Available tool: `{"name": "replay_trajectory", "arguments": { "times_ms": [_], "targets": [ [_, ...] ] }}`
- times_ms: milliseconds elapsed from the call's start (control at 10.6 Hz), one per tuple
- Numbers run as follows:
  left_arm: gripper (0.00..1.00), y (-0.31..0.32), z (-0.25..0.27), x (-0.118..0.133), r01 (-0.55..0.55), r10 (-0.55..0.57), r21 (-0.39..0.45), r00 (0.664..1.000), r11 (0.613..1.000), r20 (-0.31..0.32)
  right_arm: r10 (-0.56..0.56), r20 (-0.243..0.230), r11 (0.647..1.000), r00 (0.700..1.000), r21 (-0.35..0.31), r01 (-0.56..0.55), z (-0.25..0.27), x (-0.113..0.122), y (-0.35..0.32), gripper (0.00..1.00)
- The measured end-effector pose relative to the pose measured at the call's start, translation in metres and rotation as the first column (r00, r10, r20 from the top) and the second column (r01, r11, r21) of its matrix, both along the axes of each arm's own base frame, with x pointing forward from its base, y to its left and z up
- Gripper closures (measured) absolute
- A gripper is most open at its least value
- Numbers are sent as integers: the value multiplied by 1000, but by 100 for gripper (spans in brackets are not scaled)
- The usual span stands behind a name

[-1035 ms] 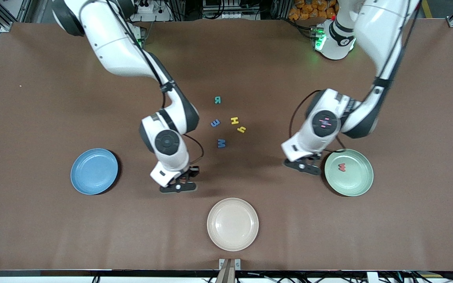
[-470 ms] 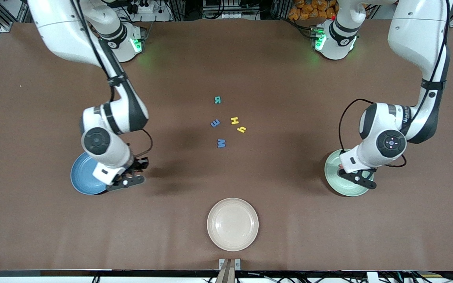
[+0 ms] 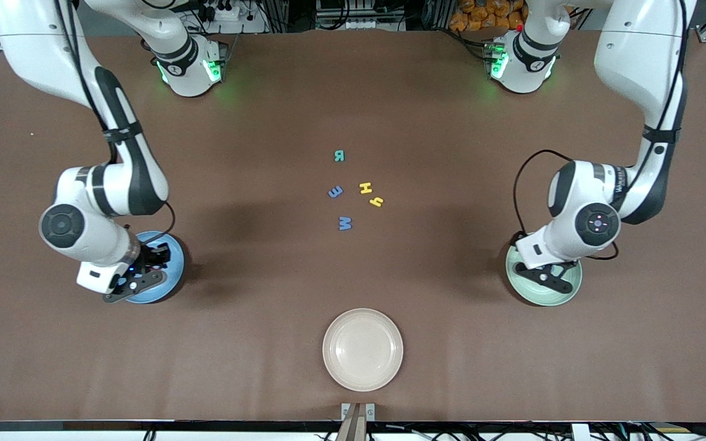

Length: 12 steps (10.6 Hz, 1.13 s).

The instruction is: Sort uppercase to blue plate, lowercase to green plate

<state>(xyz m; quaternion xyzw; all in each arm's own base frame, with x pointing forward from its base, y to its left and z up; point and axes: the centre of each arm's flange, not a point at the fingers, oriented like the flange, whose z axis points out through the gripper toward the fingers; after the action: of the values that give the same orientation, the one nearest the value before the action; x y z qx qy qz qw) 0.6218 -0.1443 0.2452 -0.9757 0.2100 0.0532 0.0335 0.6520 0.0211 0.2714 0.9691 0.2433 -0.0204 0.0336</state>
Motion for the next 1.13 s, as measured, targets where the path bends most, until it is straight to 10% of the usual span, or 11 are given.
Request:
{"name": "replay_trajectory", "arguments": {
  "times_ms": [188, 565, 659, 1129],
  "targets": [
    [0, -72, 3, -22, -165, 165, -8, 986, 986, 5, 45, -4, 999, 999, 2, -45, -3, -1, -21, 63],
    [0, -206, 12, -86, -563, 563, -26, 826, 826, -15, 52, -22, 999, 998, 11, -52, -12, -8, -9, 17],
    [0, -223, 13, -98, -647, 647, -16, 763, 762, -16, 34, -23, 999, 999, 11, -34, -15, -9, 2, 1],
    [0, -294, 2, -145, -919, 919, 37, 394, 393, 29, -86, -12, 996, 996, 1, 86, -18, -27, 117, 0]
  ]
}}
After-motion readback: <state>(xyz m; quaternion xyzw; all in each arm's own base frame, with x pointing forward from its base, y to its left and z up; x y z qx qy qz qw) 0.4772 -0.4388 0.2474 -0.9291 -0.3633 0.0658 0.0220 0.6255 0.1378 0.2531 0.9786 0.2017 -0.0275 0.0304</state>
